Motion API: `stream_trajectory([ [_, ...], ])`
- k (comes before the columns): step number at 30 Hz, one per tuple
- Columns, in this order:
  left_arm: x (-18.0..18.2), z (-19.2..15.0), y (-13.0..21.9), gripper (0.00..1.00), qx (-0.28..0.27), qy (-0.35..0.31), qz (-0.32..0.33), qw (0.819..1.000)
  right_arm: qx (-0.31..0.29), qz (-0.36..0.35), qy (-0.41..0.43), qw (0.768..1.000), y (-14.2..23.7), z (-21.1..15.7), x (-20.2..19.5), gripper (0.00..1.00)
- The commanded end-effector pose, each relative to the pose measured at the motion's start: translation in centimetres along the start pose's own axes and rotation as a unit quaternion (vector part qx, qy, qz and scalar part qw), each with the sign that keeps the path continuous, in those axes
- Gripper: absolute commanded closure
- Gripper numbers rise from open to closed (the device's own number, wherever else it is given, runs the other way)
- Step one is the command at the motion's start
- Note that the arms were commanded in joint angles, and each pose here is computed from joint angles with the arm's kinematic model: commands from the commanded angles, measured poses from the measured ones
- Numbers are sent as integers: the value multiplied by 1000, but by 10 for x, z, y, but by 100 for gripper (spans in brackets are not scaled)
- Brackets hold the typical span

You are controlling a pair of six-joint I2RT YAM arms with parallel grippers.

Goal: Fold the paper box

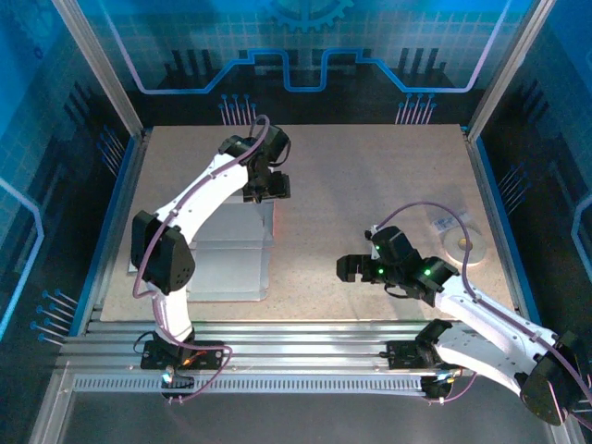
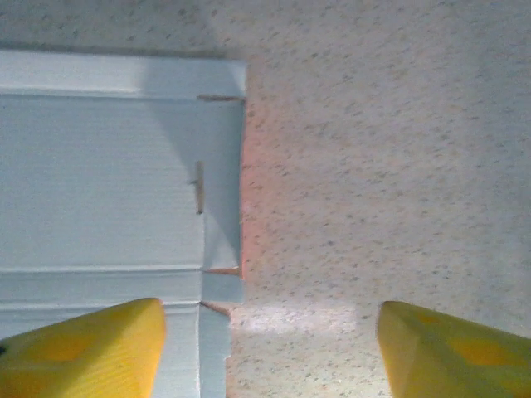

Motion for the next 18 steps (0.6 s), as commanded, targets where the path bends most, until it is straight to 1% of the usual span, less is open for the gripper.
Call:
stream_trajectory([
  [1, -1, 0, 19, 21, -5, 17, -68, 998, 8, 11, 1, 1000, -2, -6, -1, 0],
  [3, 10, -2, 20, 16, -1, 31, -80, 996, 8, 24, 3, 1000, -4, -6, 2, 0],
  [5, 28, -9, 14, 1, 3, 40, -67, 997, 8, 38, 4, 999, -7, -5, 5, 0],
  [9, 54, -31, -5, 1, 21, 49, -68, 996, 9, 58, 11, 998, -13, -4, 12, 0],
  [14, 69, -64, -36, 1, 60, 69, -86, 992, 13, 76, 16, 997, -18, -3, 19, 0],
  [18, 93, -83, -60, 1, 64, 96, -37, 993, 16, 77, 17, 997, -22, -2, 22, 0],
])
Point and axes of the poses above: each hand's point on the last joint's axis, 136 mm out from that joint toward the fingers, its own y axis back along the fingers, its own x axis along the line the jaws close on, z = x × y, the point moved 5 cm from there along y, back along the fingers, and after that the axes turned 10 degrees about y, right-handed, at the moved point
